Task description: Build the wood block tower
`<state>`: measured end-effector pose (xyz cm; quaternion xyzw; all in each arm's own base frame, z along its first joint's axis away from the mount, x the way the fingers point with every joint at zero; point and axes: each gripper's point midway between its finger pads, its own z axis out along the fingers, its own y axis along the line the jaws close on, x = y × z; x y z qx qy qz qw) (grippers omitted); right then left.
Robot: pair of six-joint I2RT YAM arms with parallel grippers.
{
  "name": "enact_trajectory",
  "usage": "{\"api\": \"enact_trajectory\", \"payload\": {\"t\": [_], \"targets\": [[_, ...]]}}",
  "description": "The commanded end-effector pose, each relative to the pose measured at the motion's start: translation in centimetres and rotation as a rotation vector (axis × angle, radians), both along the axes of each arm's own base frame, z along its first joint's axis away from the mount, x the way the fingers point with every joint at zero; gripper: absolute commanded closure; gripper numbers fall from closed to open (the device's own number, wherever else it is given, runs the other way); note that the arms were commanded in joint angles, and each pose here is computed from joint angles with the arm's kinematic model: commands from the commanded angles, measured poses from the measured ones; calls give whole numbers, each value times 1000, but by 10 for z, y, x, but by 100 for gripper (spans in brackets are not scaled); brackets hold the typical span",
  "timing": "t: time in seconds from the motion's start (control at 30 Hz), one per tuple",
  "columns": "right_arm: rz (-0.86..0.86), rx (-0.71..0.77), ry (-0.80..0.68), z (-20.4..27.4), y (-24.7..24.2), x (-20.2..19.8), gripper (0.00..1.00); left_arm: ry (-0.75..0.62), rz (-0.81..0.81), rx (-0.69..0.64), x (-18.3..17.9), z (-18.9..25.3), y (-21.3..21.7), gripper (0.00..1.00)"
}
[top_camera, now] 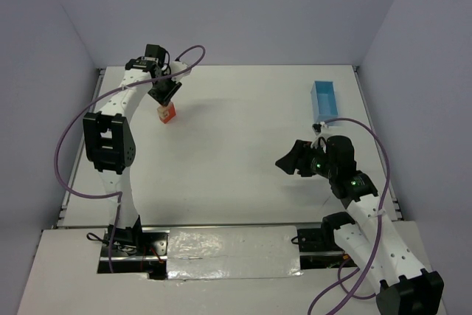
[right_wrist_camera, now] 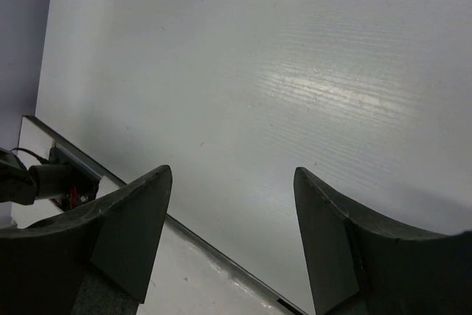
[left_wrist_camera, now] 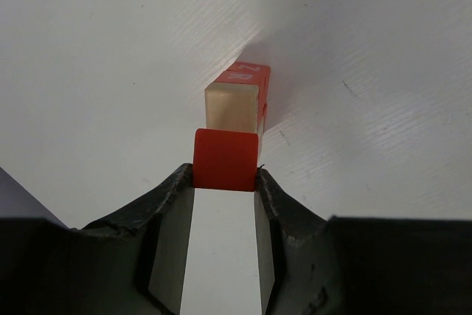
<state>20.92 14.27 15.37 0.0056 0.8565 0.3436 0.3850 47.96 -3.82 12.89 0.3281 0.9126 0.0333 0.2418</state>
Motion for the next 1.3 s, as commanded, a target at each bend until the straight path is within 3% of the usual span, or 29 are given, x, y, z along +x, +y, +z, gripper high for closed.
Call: {"api": "enact_trajectory", "payload": {"t": [0.0, 1.27], "targets": [[19, 4, -49, 6, 3, 3, 26, -31, 0, 12, 4, 9, 3, 82], [28, 5, -65, 7, 5, 1, 26, 32, 18, 7, 1, -18, 1, 60]]}}
